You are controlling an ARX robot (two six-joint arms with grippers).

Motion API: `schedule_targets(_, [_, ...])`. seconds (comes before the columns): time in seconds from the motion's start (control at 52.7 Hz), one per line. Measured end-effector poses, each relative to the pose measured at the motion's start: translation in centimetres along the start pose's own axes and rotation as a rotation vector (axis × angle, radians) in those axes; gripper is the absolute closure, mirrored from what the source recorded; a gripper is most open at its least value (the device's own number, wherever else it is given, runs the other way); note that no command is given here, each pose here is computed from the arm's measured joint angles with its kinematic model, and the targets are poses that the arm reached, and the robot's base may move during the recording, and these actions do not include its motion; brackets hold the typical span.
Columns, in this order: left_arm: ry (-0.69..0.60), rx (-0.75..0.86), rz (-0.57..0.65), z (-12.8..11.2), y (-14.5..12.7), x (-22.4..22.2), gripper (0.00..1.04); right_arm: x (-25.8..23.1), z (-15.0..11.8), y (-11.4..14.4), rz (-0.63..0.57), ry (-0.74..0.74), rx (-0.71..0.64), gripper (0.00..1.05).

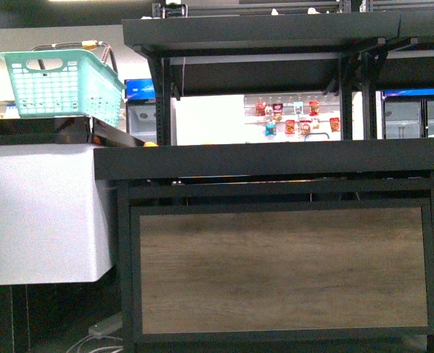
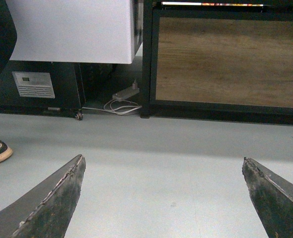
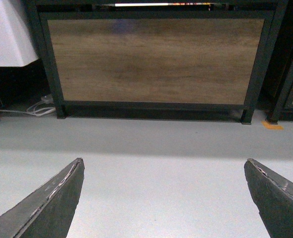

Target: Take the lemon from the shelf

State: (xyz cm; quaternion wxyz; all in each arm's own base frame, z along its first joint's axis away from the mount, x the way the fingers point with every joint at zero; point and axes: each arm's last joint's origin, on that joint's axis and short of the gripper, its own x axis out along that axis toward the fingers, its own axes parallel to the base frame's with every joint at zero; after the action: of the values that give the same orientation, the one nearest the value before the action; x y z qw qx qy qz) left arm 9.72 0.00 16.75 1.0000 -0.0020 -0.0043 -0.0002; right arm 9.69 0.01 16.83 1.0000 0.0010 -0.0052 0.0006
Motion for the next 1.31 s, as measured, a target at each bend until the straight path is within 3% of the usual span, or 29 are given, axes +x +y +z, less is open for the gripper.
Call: schedule_targets(1.309, [0.0, 0.0, 0.0, 0.0, 0.0, 0.0, 0.08, 0.0, 0.0, 0.0, 0.0, 0.0, 0.0, 0.08])
